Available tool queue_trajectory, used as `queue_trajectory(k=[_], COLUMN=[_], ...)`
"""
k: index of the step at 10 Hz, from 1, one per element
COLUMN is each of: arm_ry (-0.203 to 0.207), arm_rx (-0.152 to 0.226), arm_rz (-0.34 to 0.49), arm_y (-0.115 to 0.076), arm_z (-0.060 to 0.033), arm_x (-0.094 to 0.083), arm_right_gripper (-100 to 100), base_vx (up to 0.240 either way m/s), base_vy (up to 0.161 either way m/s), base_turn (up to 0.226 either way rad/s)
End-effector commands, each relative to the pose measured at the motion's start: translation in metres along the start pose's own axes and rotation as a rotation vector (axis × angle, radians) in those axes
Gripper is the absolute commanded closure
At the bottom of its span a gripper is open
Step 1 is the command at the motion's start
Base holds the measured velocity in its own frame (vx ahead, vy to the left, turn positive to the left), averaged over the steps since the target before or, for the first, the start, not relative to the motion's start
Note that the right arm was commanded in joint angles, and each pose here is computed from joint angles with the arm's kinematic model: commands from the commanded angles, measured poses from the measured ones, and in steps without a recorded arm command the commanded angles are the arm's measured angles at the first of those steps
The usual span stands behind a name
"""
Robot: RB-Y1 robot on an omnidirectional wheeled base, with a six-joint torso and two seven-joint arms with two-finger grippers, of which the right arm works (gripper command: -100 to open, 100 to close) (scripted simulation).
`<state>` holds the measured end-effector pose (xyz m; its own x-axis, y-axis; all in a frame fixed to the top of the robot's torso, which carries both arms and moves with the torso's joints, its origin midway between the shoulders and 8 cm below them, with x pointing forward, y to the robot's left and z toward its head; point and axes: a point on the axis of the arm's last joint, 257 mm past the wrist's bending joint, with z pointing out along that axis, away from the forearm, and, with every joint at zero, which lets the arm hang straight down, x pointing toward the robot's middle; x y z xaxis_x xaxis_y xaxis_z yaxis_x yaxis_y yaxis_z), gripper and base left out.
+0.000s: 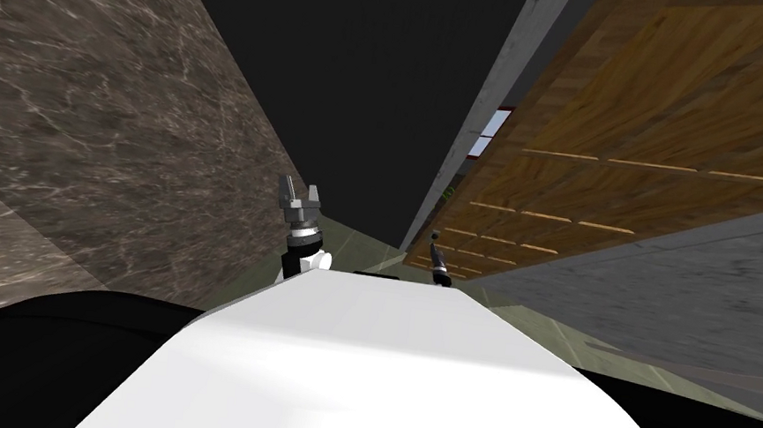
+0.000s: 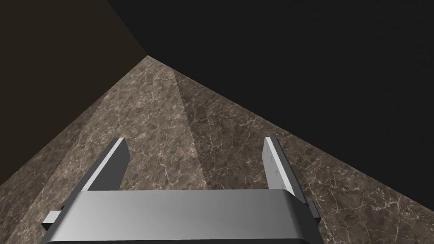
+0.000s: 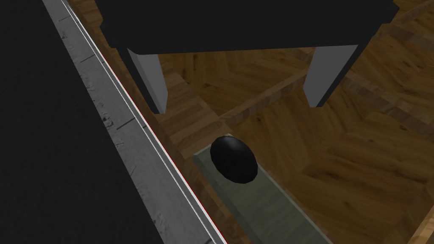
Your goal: Pull the door open
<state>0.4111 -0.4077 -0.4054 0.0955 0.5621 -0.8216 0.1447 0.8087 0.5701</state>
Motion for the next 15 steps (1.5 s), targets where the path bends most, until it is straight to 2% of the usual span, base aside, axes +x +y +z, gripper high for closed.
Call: queue_trajectory(k=[1,4,5,9,10,15], arm_ry=[0.002,0.006,0.006,0.010,0.010,0.013], arm_rx=[-0.006,-0.016,-0.016,-0.029,-0.030,-0.045], arm_rz=[-0.061,-0.159,-0.165,-0.309,-0.313,-0.480], arm_y=[-0.0006,-0.0017,-0.0017,-0.0032,-0.0032,-0.0048], arm_z=[-0.0008,-0.0024,-0.0024,-0.0046,-0.0046,-0.0071], arm_x=[-0.0013,-0.0033,-0.0033,-0.0060,-0.0060,-0.0087], arm_right_gripper=[-100,-100,-100,-100,-100,-100], base_vx=[-0.021,-0.031,-0.018,-0.025,-0.017,-0.021], base_vy=[0.007,0.006,0.003,0.004,0.005,0.006], base_turn=[0.001,0.000,0.000,0.000,-0.001,0.000])
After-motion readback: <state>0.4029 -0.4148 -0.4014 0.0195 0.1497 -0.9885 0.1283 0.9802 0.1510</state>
